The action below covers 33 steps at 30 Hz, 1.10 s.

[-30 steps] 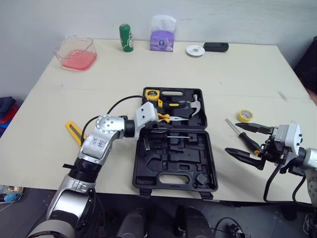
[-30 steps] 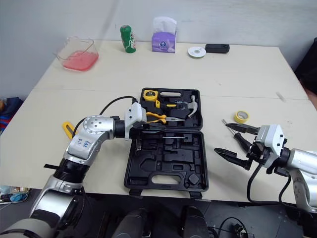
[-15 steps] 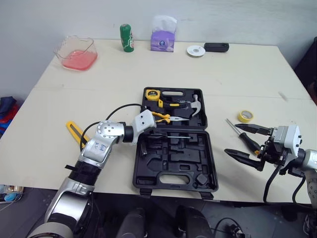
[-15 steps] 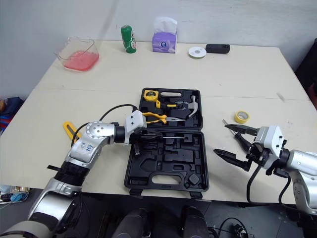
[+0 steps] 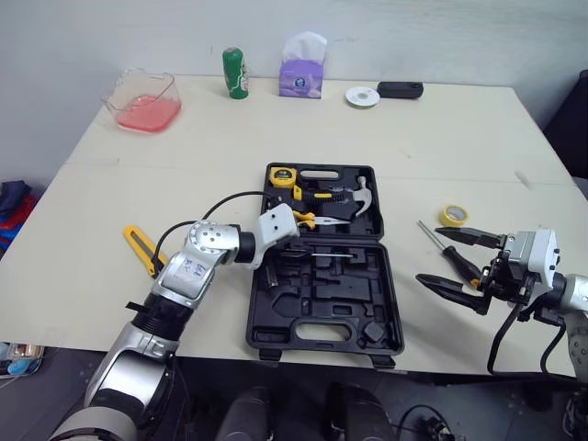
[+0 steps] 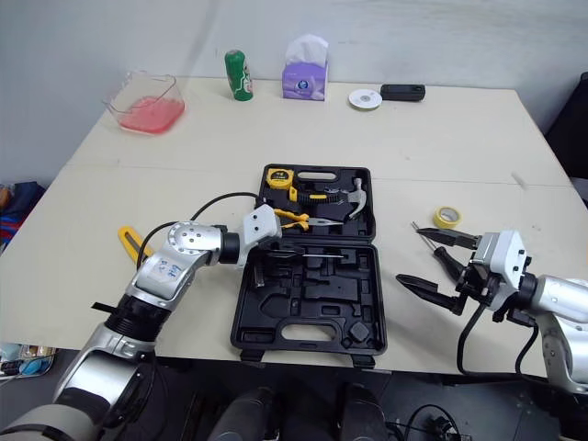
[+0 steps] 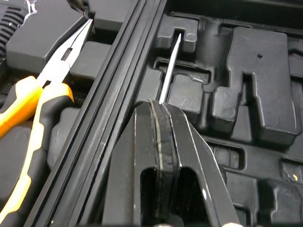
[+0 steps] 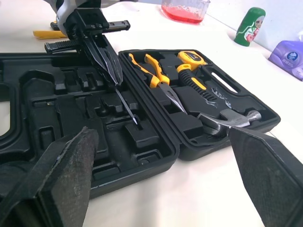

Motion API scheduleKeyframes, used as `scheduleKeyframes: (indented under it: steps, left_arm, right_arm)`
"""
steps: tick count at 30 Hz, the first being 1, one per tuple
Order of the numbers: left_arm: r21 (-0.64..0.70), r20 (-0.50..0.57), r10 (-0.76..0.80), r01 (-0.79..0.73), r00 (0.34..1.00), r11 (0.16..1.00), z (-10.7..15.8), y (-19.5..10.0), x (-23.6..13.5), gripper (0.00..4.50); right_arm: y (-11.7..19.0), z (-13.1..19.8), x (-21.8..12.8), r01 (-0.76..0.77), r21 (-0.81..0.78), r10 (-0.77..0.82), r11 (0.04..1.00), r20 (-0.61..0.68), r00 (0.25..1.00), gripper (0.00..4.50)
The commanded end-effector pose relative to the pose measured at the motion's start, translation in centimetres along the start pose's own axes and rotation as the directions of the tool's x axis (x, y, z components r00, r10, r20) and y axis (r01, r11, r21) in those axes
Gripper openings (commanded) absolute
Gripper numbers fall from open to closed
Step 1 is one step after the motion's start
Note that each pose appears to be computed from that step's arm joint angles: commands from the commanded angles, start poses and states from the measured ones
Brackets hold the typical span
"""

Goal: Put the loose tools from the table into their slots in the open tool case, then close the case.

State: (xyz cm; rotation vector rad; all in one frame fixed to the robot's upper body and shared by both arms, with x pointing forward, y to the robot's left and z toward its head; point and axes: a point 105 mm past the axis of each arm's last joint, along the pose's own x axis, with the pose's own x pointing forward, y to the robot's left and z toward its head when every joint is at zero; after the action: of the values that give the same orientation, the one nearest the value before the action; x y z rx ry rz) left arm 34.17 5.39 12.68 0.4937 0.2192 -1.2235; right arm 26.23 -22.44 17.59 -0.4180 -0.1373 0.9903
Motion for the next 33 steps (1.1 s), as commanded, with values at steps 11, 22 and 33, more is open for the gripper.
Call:
scheduleKeyframes:
  steps: [11,22,33]
  left_arm:
    - [-0.025,-0.074,0.012,-0.014,0.997,1.0,-2.8,-0.4,0.2,0.02]
    - [0.131,0.263,0.024,-0.06,0.965,0.99,3.6,1.0,-4.2,0.02]
    - [0.034,0.306,0.337,-0.364,0.89,0.931,1.0,2.1,-17.1,4.47]
  right_arm:
    - [-0.1,0.3,0.1,0.009,-0.024,-0.008,1.0,0.019,1.0,4.5]
    - [-2.1,0.7,-1.0,0.126,0.018,-0.127,0.992,0.066,0.99,4.5]
    - [-6.1,0.2,-5.8,0.323,-0.046,-0.325,0.945,-0.049,0.944,4.5]
